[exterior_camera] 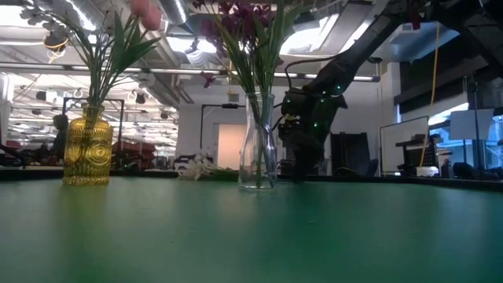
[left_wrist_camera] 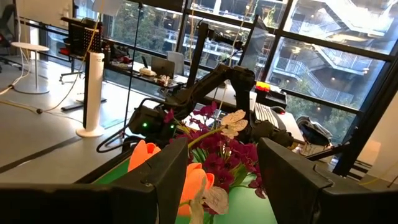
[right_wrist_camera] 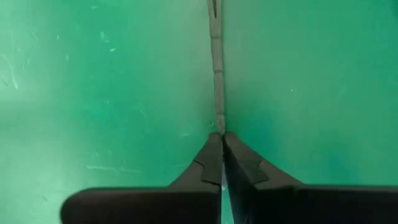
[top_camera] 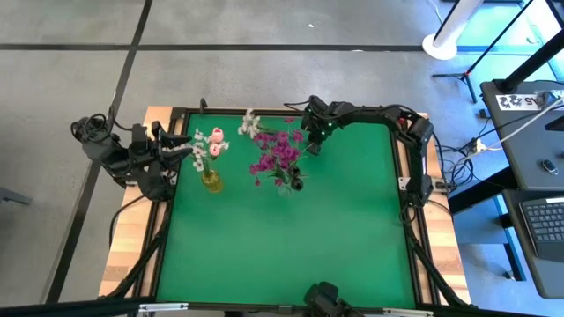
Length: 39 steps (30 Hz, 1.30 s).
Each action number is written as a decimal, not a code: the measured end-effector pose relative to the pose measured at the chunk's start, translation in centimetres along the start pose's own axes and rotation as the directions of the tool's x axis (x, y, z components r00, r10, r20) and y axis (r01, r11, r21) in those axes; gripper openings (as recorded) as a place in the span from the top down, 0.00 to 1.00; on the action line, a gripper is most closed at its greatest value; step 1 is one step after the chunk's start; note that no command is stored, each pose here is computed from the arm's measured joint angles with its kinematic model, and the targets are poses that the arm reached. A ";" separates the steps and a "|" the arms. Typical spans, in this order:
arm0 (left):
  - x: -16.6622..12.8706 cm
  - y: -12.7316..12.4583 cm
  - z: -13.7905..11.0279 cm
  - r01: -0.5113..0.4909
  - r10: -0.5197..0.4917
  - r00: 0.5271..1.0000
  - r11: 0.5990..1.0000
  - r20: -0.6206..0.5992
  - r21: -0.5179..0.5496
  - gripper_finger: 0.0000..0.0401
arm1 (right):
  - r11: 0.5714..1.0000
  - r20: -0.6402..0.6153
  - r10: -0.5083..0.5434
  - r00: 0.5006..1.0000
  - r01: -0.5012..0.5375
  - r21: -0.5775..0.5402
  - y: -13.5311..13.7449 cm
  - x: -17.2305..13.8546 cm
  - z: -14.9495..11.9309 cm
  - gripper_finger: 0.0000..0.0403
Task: Sort flowers into vase by color
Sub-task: Put the white flowers into the yellow vase
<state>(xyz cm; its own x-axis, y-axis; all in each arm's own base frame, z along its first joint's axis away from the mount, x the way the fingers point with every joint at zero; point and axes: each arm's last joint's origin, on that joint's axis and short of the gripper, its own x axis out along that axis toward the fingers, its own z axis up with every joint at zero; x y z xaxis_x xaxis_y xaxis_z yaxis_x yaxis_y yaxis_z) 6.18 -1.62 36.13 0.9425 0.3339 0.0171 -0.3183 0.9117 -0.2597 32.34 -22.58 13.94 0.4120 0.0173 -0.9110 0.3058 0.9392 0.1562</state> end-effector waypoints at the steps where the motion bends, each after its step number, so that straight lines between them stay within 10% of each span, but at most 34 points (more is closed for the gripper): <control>1: 0.0 0.0 0.0 0.000 0.000 1.000 1.000 0.000 0.000 0.53 | 1.000 0.002 0.010 1.000 -0.010 0.012 0.0 -0.3 0.1 0.99; 29: -0.1 -0.2 1.9 -0.008 0.010 0.992 1.000 0.126 -0.014 0.53 | 0.995 0.531 0.096 0.842 -0.097 -0.026 5.2 -19.1 2.1 1.00; 39: -0.1 -0.3 1.8 -0.008 0.009 0.993 1.000 0.118 -0.008 0.53 | 0.996 0.392 0.060 0.918 -0.028 -0.088 6.8 -14.2 1.5 0.98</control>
<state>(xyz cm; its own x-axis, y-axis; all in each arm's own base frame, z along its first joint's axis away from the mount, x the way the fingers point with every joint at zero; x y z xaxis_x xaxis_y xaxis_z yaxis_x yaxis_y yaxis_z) 6.02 -1.45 37.90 0.9210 0.3677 0.1284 -0.3248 0.9071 -0.2678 29.82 -16.99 28.55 0.7332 -0.0623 -0.6771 0.2180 0.9648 0.1473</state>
